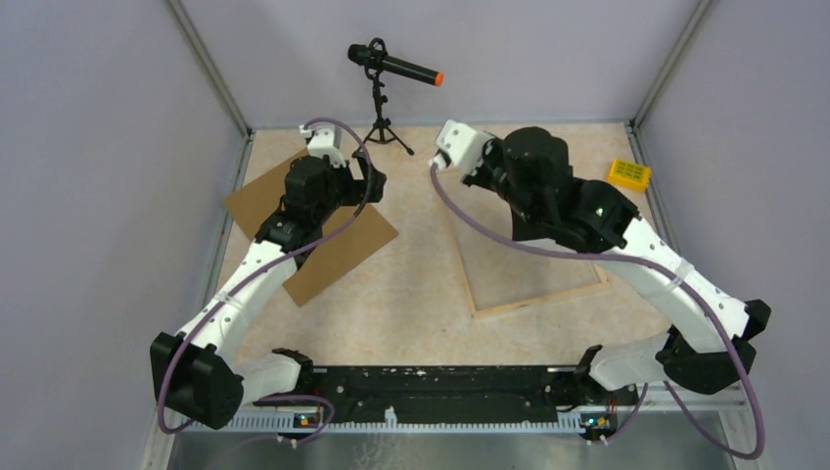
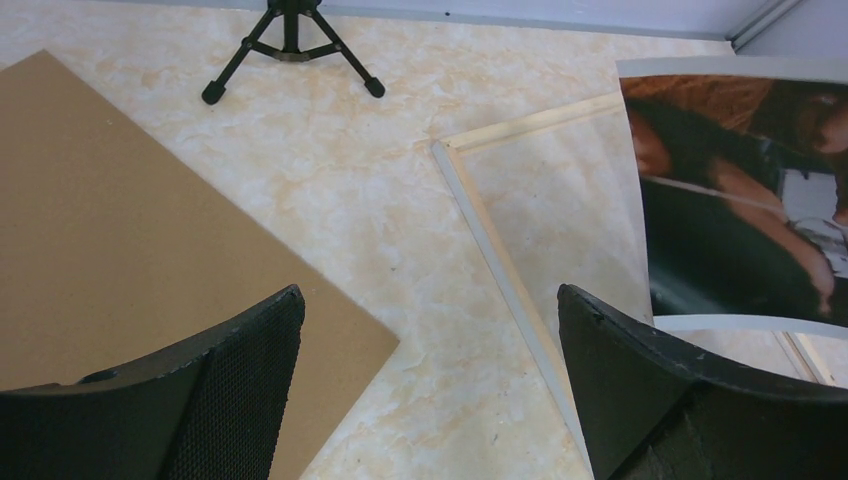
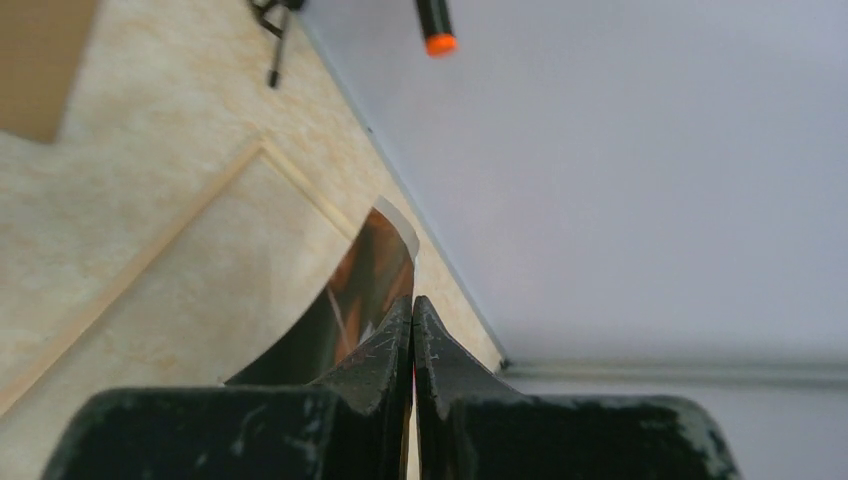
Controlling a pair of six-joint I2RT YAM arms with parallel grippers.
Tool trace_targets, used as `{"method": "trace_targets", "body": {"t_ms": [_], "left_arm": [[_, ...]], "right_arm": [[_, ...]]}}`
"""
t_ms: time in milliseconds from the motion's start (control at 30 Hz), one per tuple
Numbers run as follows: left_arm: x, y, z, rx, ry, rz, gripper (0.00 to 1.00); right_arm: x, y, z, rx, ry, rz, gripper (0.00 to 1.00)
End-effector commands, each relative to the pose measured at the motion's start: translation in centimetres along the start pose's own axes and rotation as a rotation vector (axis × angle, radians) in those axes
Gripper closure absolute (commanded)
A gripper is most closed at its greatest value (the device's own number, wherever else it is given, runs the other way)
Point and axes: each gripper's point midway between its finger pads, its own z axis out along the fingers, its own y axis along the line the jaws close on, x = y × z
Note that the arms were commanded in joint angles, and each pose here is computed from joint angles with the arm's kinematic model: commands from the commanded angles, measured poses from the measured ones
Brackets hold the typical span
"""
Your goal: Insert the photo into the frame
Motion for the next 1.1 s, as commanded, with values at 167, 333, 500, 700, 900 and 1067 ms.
{"method": "trace_targets", "body": {"t_ms": [167,333,500,700,900,1067], "left_arm": [[-3.3,1.7,-0.7,-0.100,-0.086,-0.009,0.01],[-2.9,2.2,-0.5,-0.118,-0.073,-0.015,0.01],[-2.7,2.3,-0.2,-0.112,-0.065,-0.024,0.01],[-2.2,2.2,0.1,-0.101,-0.052,-0.031,0.01],[-2.2,2.1,0.0,-0.092,-0.054,-0.031,0.01],[-2.1,1.7,0.1,-0.070,-0.050,-0.037,0.01]], "right_arm": [[-4.3,14.7,-1.8,-0.408,-0.209,-0.167,1.00],[-3.4,21.1,-2.8,-0.632,-0.230,-0.161,1.00],[-1.2,24.7,-3.3,-0.741,-0.183,-0.158,1.00],[-2.4,29.3,-5.3,-0.942,-0.261,-0.070,1.00],[1.1,30.7,-4.1,-0.900,-0.142,-0.072,1.00],[5.2,28.2,-2.7,-0.774,-0.058,0.035,1.00]]}}
